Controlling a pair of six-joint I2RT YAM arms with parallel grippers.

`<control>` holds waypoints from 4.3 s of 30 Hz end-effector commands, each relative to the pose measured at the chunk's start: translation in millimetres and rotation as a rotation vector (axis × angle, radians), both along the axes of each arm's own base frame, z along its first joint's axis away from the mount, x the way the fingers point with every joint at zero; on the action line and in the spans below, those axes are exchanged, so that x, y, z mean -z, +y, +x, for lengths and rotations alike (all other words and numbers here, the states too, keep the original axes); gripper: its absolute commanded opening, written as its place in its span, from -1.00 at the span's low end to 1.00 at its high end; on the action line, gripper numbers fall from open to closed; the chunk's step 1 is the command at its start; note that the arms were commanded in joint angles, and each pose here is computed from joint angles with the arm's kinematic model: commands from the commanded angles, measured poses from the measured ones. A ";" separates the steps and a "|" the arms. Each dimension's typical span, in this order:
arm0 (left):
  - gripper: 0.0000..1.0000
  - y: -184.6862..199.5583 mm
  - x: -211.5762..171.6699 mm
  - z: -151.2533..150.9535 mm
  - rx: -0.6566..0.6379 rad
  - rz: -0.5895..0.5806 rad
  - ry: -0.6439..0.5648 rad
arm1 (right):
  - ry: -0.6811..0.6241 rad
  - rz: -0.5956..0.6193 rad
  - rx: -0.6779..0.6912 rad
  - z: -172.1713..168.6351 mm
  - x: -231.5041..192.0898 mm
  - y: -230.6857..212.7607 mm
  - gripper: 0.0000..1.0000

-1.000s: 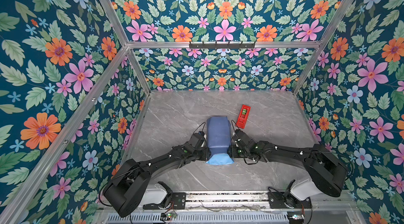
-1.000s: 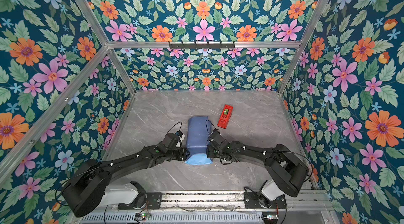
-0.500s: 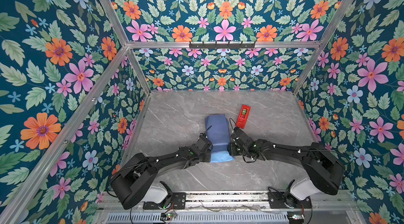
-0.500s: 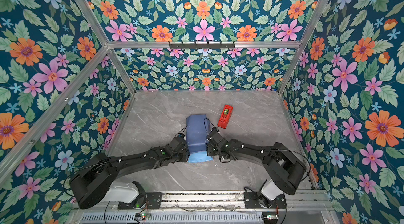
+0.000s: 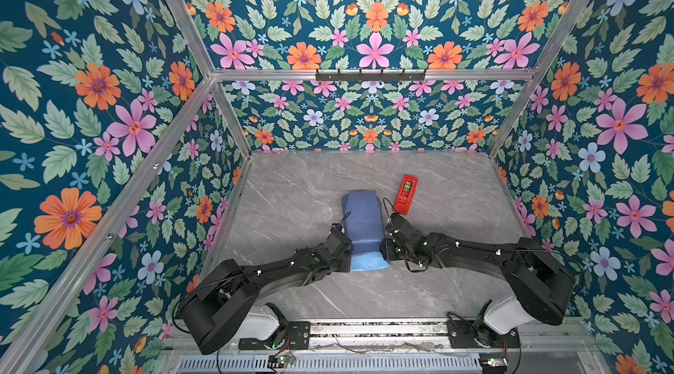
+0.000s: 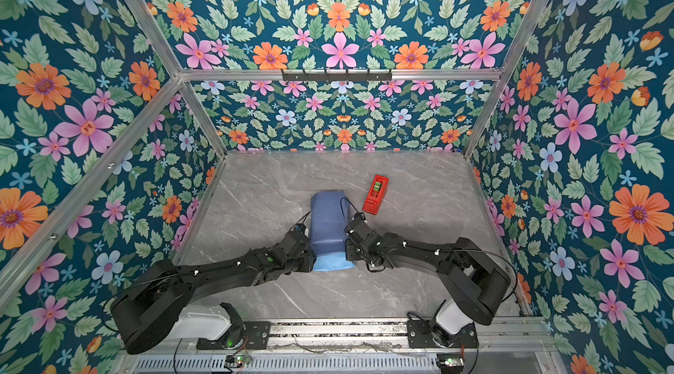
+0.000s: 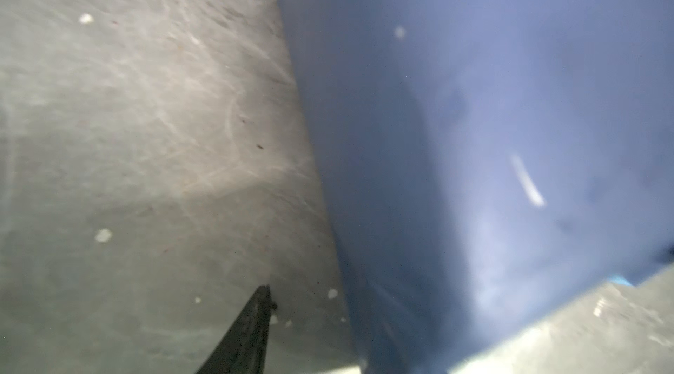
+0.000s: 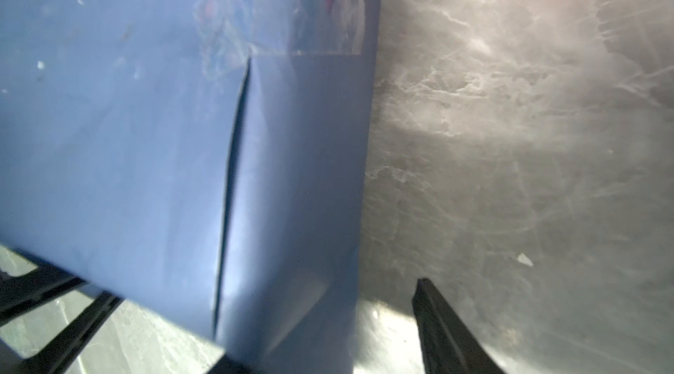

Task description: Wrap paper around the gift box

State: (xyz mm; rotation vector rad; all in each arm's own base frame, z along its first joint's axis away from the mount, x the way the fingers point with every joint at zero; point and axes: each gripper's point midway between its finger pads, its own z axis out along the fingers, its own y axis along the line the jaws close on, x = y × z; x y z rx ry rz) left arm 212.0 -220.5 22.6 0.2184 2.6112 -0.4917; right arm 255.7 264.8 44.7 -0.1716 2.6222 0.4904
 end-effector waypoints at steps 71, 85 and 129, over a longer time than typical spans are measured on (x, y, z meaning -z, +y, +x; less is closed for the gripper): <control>0.15 -22.7 -24.9 -29.9 0.075 -0.196 0.097 | -0.009 0.053 -0.008 -16.2 -12.8 -10.3 0.12; 0.02 -54.2 -42.9 -45.9 0.129 -0.408 0.199 | -0.002 0.061 -0.003 -16.1 -10.2 -9.2 0.12; -0.33 -6.8 -2.7 14.5 -0.126 -0.002 0.038 | -0.004 -0.028 0.042 4.4 12.9 -5.6 -0.29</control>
